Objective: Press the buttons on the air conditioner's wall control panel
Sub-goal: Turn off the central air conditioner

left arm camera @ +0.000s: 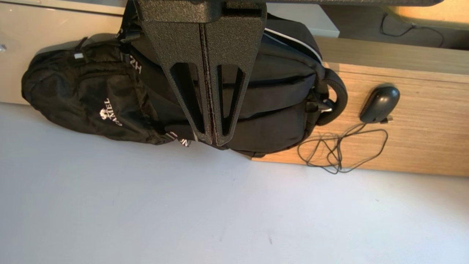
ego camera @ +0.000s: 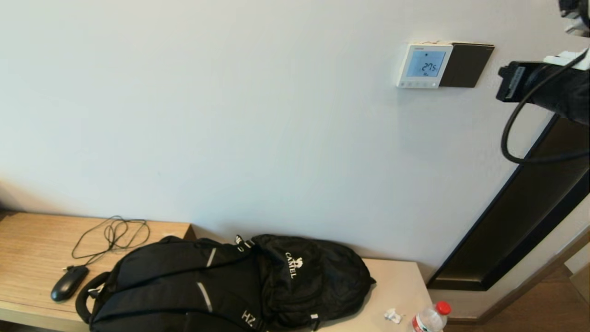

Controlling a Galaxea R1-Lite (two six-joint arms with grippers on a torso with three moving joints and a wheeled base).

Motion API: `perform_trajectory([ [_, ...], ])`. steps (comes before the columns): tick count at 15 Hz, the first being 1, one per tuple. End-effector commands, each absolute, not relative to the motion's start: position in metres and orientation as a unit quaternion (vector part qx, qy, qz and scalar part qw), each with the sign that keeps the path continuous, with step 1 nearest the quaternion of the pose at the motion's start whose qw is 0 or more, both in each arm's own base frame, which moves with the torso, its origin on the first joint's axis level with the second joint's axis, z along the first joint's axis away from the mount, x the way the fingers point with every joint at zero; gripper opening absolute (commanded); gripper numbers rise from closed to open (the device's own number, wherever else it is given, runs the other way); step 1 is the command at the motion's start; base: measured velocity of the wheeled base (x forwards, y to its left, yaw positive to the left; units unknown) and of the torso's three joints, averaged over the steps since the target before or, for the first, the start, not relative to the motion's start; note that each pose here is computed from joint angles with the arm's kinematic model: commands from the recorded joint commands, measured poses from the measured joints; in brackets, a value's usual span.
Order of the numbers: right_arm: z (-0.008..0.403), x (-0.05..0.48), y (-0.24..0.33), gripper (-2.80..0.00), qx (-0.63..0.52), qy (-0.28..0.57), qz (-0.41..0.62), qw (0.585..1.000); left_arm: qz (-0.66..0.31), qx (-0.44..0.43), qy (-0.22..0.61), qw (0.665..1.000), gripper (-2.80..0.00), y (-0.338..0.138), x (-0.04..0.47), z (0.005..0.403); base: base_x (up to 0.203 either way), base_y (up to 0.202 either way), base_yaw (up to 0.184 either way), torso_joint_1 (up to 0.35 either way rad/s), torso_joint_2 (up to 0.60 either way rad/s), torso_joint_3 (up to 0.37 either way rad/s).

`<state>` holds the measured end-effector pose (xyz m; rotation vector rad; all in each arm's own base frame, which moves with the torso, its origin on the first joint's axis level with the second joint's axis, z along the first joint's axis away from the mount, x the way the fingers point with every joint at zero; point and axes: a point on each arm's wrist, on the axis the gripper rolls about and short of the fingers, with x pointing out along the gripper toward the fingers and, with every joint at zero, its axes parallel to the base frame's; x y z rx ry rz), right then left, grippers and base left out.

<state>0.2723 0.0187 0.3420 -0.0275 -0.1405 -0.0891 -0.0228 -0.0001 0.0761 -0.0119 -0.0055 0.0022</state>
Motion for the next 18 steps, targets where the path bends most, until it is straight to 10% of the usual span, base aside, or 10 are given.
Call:
perform_trajectory([
  [1, 0.328, 0.317, 0.033, -2.8, -0.013, -0.049, -0.037, 0.998, 0.002, -0.006, -0.003, 1.0, -2.8, 0.0, -0.023, 0.076, 0.0, 0.0, 0.0, 0.0, 0.0, 0.0],
  [18, 0.316, 0.352, 0.061, -2.8, -0.002, -0.082, -0.033, 0.996, 0.002, -0.006, -0.003, 1.0, -2.8, 0.0, -0.023, 0.076, 0.0, 0.0, 0.0, 0.0, 0.0, 0.0],
])
